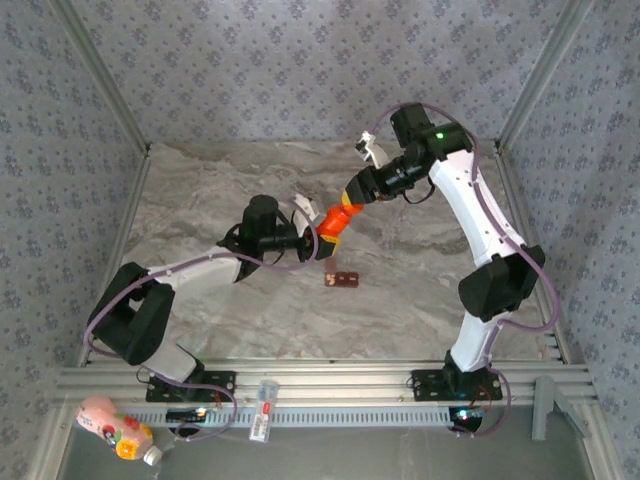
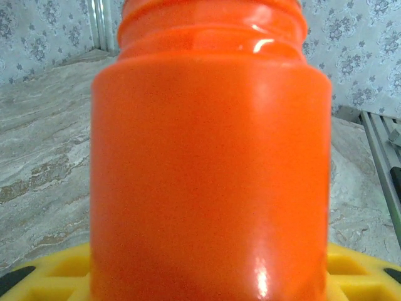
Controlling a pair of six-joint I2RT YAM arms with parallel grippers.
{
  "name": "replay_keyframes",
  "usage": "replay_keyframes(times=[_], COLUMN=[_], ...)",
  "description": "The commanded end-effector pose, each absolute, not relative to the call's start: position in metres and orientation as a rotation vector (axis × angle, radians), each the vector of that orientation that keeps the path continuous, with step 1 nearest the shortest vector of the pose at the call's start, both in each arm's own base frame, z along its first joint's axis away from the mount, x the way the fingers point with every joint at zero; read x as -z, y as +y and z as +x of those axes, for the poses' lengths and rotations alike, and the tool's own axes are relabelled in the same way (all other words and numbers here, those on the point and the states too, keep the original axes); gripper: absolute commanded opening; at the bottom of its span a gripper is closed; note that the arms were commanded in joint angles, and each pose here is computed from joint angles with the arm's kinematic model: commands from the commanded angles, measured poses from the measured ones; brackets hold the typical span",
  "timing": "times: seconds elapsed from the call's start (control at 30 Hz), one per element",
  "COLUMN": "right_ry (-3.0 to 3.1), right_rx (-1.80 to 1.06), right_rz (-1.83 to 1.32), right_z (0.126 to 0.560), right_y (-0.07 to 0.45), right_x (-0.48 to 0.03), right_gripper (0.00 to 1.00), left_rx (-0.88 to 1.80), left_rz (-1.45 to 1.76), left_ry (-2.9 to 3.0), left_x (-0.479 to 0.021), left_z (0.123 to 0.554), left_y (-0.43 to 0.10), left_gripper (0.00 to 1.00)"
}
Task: Sort the pills into containers
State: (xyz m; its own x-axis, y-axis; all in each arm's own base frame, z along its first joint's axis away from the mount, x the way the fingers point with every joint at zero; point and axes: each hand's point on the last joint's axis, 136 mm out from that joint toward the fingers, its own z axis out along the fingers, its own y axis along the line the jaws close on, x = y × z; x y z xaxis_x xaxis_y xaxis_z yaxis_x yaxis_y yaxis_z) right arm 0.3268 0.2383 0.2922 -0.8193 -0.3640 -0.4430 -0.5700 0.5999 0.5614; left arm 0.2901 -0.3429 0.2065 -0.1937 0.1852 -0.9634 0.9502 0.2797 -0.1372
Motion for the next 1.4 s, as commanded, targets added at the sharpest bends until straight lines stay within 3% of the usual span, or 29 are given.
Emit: replay_keyframes(times=[0.0, 1.37], right_ry=[2.558, 2.585], right_rx=[-1.088, -1.253], right_rz=[-0.787, -0.922], right_z=[0.322, 0.297], right_y=[0.240, 0.257], right_x=[-0.289, -0.257], right_gripper=[0.33, 0.32], left_rx=[1.021, 1.047], left_rz=[1.101, 1.248], left_ry=[1.536, 1.472], left_x=[-0.222, -0.239], left_z=[0.293, 0.281], left_y=[-0.349, -0.356], left_gripper=[0.00, 0.00])
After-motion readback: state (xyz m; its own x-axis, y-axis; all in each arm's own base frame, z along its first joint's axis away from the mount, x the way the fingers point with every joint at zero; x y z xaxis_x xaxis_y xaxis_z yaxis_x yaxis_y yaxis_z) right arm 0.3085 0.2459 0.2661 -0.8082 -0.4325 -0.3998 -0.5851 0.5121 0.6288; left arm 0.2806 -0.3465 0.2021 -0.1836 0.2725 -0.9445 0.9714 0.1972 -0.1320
